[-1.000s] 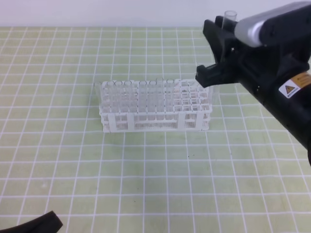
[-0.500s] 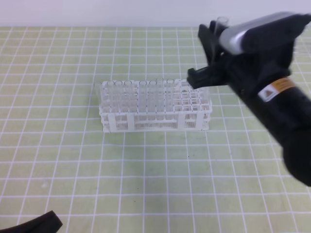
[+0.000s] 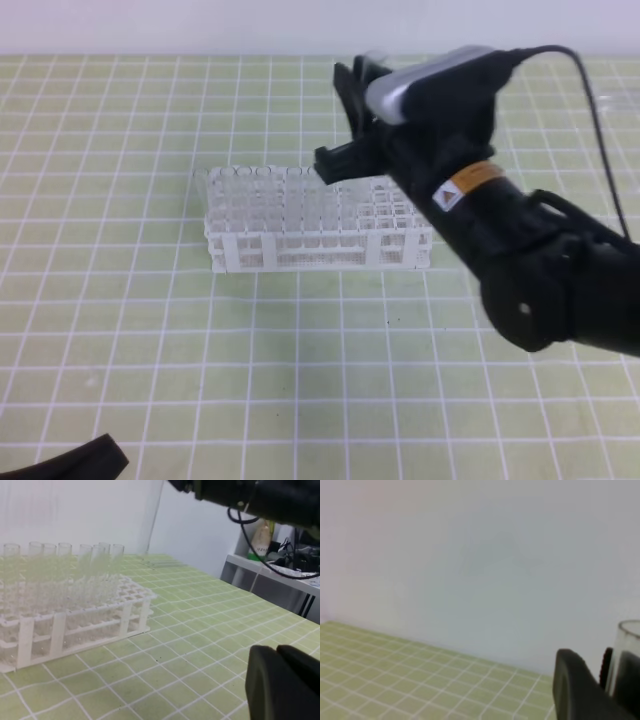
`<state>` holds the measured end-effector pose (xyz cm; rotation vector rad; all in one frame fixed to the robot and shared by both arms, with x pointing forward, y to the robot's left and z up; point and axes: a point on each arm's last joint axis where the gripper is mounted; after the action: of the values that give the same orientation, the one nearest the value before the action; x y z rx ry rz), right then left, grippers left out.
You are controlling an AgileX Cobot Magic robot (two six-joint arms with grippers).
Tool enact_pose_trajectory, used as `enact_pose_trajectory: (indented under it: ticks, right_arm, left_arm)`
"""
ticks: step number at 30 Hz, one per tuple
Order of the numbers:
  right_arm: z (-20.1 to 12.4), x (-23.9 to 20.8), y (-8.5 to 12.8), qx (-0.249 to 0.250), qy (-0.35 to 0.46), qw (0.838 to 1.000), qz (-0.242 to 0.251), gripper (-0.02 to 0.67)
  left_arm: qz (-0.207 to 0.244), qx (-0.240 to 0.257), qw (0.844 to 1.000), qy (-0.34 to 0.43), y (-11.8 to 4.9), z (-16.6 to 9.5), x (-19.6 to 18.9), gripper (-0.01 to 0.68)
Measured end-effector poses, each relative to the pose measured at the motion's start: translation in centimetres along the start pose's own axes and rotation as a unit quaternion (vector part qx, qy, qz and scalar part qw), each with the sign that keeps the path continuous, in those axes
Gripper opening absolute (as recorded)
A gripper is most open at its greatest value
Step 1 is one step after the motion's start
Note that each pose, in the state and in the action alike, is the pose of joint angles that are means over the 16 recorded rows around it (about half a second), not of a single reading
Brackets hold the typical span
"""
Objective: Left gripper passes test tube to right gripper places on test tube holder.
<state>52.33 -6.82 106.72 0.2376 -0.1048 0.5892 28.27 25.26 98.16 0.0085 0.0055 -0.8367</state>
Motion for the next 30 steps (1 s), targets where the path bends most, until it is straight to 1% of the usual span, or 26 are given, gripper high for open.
enact_pose_trajectory:
  ticks: [7,19,30]
  right_arm:
    - [-1.1,1.1,-0.9,0.002,0.014,1.000,-0.018,0.008]
    - [-2.3,1.7,-3.0,0.000,0.010,0.999,-0.049,0.008]
    - [-4.3,2.2,-3.7,-0.006,0.005,0.999,-0.053,0.008]
  left_arm:
    - [-0.001,-0.001,1.000,-0.001,0.0,0.0,0.0,0.000]
    - [0.000,0.003,1.000,0.002,0.0,-0.1,0.0,0.000]
    - [0.001,0.005,1.000,0.004,0.0,-0.2,0.0,0.000]
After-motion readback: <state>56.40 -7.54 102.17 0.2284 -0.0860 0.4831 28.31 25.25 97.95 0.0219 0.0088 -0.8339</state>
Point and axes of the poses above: a point on each arm's last joint axis where the gripper is mounted, x pointing out along that axis toward the gripper, y along the wrist's bending axis when the last joint is at zero, z = x × y, and after that the axes turned 9 degrees about x, right-handed
